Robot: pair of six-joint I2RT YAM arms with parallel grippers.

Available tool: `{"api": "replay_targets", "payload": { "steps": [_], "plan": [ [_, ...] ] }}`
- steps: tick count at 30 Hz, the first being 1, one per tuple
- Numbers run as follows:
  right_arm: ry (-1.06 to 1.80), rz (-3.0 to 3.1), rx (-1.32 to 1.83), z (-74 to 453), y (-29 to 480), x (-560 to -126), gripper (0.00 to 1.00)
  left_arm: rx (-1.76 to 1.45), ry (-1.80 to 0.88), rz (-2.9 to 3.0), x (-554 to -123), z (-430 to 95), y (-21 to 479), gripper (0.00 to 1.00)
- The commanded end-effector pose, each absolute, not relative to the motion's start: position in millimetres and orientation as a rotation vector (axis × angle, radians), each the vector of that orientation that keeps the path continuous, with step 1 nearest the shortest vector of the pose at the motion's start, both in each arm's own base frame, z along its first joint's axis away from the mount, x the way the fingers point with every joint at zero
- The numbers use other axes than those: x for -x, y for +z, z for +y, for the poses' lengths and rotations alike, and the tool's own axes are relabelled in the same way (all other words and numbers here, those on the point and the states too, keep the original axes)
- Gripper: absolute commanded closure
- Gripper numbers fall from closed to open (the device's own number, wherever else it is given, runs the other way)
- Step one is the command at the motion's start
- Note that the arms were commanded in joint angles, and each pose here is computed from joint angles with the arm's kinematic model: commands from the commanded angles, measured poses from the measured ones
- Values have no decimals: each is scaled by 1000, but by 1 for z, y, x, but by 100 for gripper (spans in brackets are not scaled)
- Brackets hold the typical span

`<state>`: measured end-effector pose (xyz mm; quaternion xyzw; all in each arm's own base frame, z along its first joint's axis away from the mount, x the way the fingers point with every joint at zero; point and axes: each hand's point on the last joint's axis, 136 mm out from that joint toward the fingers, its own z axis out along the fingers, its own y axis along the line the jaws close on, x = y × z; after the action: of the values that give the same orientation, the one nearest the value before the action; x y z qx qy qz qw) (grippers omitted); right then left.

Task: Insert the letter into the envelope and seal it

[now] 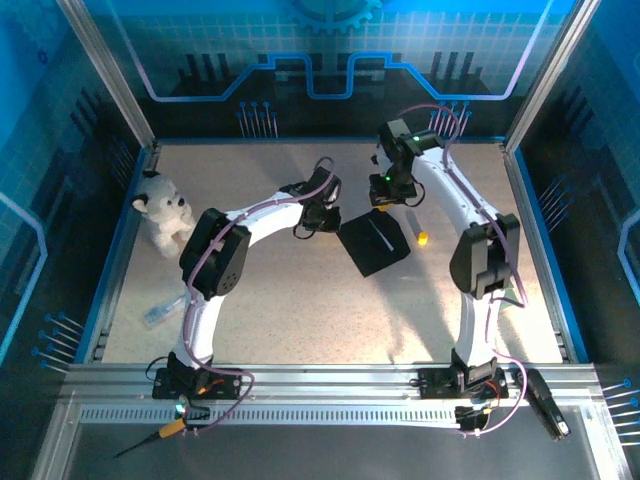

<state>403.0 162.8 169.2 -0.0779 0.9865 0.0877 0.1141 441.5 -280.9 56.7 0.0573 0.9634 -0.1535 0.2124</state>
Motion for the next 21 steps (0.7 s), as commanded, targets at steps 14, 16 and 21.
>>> {"api": "replay_targets", "payload": {
  "steps": [14, 16, 21],
  "plan": [
    [506, 2524, 100, 164, 229, -357, 100, 100, -920, 2367, -389, -256, 227, 5],
    [586, 2458, 103, 172, 235, -354, 99, 150, -1061, 2317, -378, -255, 240, 1],
    [789, 2321, 139, 197, 246, -350, 100, 247, -1278, 2244, -360, -248, 258, 1]
  ]
}}
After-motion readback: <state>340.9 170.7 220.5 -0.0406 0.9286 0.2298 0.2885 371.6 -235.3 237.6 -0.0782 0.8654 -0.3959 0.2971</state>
